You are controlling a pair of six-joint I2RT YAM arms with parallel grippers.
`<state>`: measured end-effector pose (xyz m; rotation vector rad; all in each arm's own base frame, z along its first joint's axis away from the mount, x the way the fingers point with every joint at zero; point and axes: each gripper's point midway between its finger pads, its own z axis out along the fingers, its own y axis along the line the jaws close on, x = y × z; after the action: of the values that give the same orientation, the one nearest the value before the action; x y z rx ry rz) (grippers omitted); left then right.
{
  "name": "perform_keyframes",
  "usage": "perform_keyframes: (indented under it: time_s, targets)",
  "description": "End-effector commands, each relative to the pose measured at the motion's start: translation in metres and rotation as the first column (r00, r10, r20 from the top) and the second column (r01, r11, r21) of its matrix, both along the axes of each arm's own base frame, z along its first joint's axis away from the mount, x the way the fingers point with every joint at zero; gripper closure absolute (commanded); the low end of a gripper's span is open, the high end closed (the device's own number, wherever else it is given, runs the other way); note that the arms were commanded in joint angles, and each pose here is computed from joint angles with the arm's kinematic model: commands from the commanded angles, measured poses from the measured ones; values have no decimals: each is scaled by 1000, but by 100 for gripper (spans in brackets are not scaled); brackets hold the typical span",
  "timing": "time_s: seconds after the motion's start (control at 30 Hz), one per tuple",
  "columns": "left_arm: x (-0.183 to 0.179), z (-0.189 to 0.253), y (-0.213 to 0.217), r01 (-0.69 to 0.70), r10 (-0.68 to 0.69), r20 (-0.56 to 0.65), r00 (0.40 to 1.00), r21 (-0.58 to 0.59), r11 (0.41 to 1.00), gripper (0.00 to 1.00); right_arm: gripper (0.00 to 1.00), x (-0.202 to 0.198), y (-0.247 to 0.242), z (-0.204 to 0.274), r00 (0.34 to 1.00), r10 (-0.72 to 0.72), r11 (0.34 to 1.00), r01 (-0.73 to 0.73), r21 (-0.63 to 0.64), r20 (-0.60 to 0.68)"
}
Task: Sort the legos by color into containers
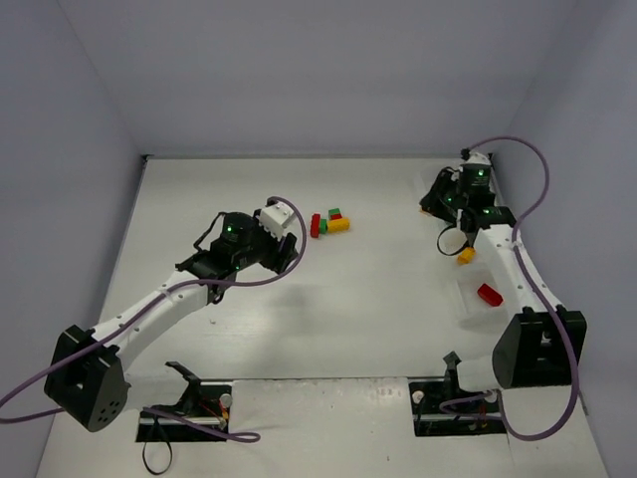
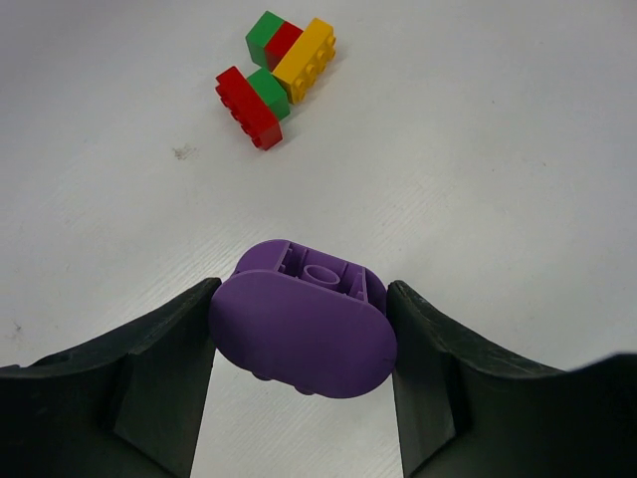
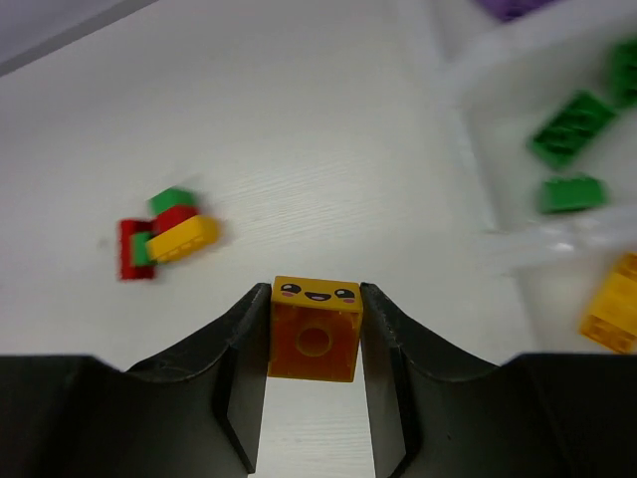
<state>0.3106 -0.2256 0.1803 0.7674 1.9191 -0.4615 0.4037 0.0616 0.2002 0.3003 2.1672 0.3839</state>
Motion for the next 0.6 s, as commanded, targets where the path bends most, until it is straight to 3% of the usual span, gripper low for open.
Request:
perform_keyframes:
  time_s: [0.0, 0.27, 0.57]
  targets:
    - [3, 35, 3, -27, 32, 86, 996, -61, 998, 99, 99, -11, -83, -7, 940, -340, 933, 337, -129, -5]
    - [-3, 46, 14, -33, 40, 150, 988, -49, 998, 99, 98, -19, -159, -52, 817, -565, 823, 547, -156, -115]
    - [-3, 47, 19, -45, 50, 172, 984, -34, 998, 99, 97, -20, -175, -88, 761, -621, 782, 584, -219, -186]
